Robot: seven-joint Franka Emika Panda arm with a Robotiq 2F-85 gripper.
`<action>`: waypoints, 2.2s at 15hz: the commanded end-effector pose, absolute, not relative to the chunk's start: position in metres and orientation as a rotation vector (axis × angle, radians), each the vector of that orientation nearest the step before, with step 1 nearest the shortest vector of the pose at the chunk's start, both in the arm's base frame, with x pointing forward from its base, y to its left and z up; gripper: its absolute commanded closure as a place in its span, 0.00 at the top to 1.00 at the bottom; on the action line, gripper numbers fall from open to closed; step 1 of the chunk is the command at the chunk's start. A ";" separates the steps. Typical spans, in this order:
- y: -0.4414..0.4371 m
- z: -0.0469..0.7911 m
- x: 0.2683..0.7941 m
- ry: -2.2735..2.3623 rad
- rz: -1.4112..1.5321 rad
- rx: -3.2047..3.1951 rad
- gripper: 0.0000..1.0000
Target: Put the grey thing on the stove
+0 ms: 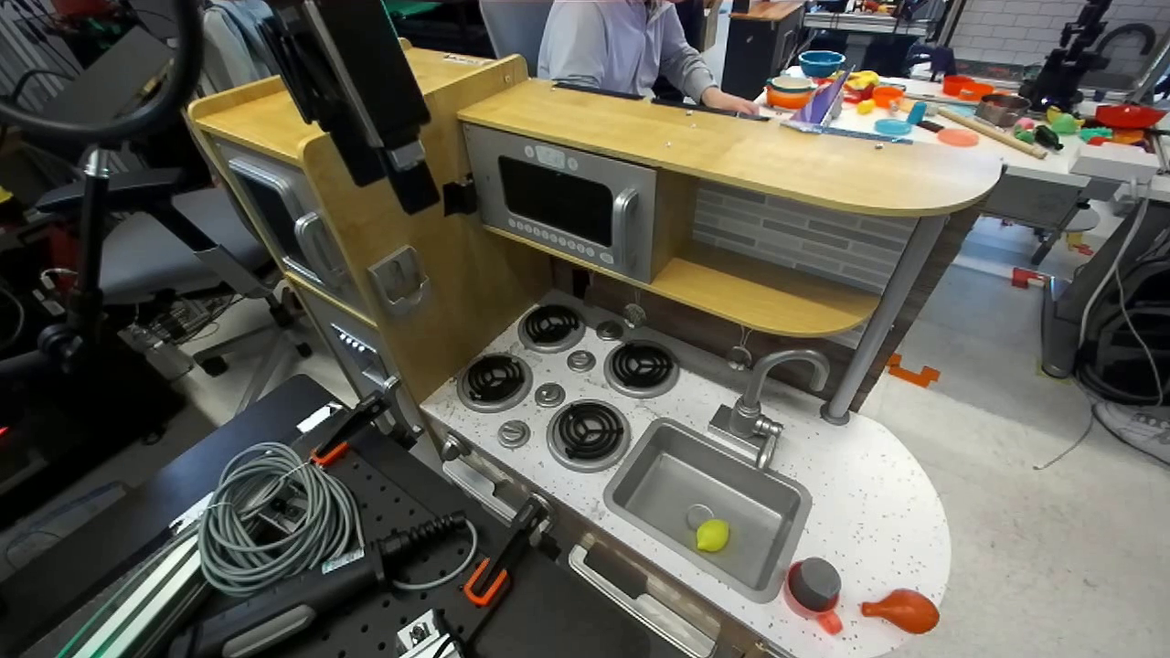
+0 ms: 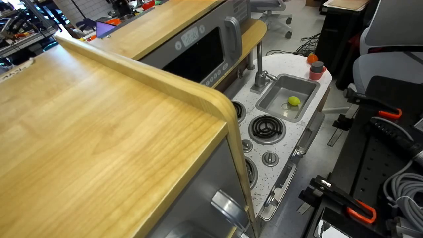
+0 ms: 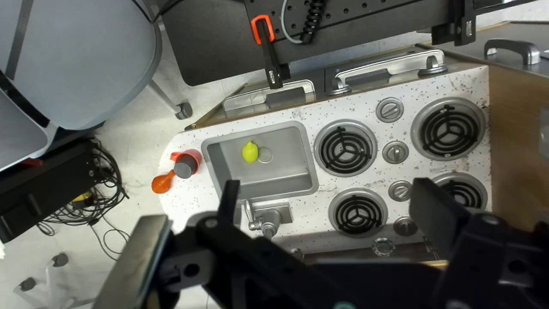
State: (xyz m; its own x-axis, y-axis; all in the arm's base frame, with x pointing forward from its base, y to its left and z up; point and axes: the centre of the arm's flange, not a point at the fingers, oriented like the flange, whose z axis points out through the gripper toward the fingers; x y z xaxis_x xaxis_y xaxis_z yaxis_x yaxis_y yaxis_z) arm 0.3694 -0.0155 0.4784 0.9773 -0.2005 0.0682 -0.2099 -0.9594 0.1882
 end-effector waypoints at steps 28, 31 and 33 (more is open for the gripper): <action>-0.386 0.209 0.522 -0.211 -0.208 3.079 1.00; -0.396 0.187 0.529 -0.235 -0.209 3.089 1.00; -0.402 0.173 0.532 -0.238 -0.215 3.095 1.00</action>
